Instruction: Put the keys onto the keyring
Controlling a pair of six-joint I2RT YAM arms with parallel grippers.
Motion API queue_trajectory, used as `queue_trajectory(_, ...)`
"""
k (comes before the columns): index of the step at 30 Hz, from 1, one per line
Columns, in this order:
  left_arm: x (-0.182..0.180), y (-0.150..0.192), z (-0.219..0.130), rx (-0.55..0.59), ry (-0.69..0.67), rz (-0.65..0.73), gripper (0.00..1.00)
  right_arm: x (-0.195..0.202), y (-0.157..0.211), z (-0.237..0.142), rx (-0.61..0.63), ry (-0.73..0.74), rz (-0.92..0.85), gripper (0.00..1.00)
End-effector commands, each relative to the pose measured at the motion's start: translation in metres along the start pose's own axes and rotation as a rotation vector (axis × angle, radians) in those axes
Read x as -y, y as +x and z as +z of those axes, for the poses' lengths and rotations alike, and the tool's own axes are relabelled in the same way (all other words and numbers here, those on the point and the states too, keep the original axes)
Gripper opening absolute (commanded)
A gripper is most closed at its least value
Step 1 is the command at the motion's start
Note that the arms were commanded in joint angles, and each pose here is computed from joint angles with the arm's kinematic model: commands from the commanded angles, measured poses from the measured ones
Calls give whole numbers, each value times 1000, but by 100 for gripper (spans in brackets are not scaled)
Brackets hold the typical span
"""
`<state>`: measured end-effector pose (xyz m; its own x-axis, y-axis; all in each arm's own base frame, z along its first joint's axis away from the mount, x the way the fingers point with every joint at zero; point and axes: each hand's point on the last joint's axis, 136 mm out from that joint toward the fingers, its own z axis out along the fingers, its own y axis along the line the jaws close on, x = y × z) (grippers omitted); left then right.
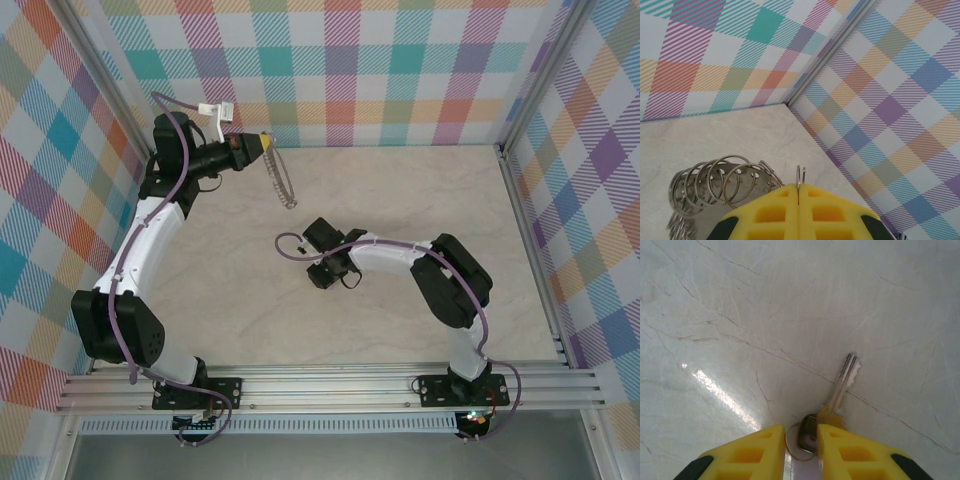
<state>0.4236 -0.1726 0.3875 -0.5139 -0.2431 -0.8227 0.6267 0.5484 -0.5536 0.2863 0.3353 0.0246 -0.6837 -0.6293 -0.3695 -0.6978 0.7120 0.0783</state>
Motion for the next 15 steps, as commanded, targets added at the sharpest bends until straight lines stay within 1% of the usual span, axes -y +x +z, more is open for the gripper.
queue_trajectory(1,14,-22,-6,45,32,64,0,2,-1,3,-14,11,-12,20)
queue_trajectory(6,16,-24,-7,49,36,68,0,6,-1,3,-13,24,-6,13)
queue_trajectory(10,17,-25,-6,49,39,68,0,11,-4,-1,0,41,6,1)
queue_trajectory(15,17,-25,-7,48,42,68,0,21,-7,-15,40,45,54,0)
